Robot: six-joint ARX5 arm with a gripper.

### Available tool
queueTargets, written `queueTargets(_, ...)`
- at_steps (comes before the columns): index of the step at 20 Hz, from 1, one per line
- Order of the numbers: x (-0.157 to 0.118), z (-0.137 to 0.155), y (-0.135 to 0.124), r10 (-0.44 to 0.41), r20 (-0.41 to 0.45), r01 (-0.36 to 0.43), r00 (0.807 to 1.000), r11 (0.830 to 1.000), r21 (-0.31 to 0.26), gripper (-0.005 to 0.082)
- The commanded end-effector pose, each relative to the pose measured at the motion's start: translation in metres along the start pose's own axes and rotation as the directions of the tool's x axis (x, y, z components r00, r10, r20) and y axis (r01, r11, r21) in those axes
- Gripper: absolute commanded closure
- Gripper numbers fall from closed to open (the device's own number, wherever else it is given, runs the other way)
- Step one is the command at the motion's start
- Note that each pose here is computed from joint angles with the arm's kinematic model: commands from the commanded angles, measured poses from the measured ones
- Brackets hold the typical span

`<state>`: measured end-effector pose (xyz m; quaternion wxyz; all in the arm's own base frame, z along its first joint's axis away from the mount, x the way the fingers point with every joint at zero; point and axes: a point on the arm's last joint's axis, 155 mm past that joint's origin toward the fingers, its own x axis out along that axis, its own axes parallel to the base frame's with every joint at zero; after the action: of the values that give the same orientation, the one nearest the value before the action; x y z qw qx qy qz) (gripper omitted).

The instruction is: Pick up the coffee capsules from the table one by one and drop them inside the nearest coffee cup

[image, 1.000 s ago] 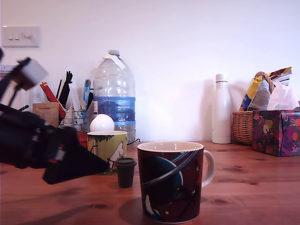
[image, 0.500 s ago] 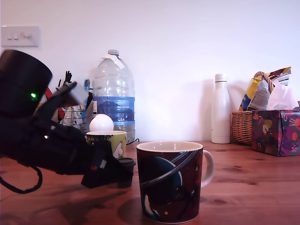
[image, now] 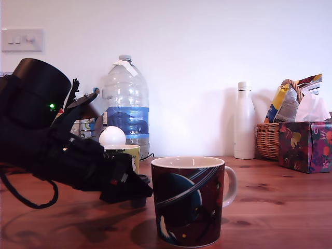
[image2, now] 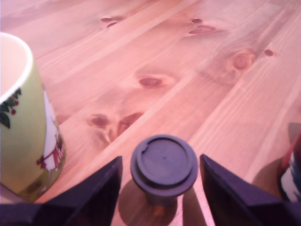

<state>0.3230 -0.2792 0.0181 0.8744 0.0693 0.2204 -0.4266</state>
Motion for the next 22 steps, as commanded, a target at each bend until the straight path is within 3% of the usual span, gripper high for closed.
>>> queueTargets(1,0.002,-0.007,-0.001,-0.005,-0.018,0.005,1.000,1.000,0.000,0.0310)
queueTargets(4,0.002,-0.011,-0.002,-0.006,-0.036,0.006,0.999,1.000,-0.005,0.0349)
queueTargets(9,0.002,-0.010,-0.001,-0.005,-0.032,0.004,0.999,1.000,-0.004,0.0602)
queueTargets(18,0.002,-0.004,-0.002,-0.008,-0.020,0.008,1.000,1.000,-0.001,0.0613)
queueTargets(22,-0.008,0.016,-0.009,-0.039,0.014,0.039,0.999,0.999,0.010,0.0612)
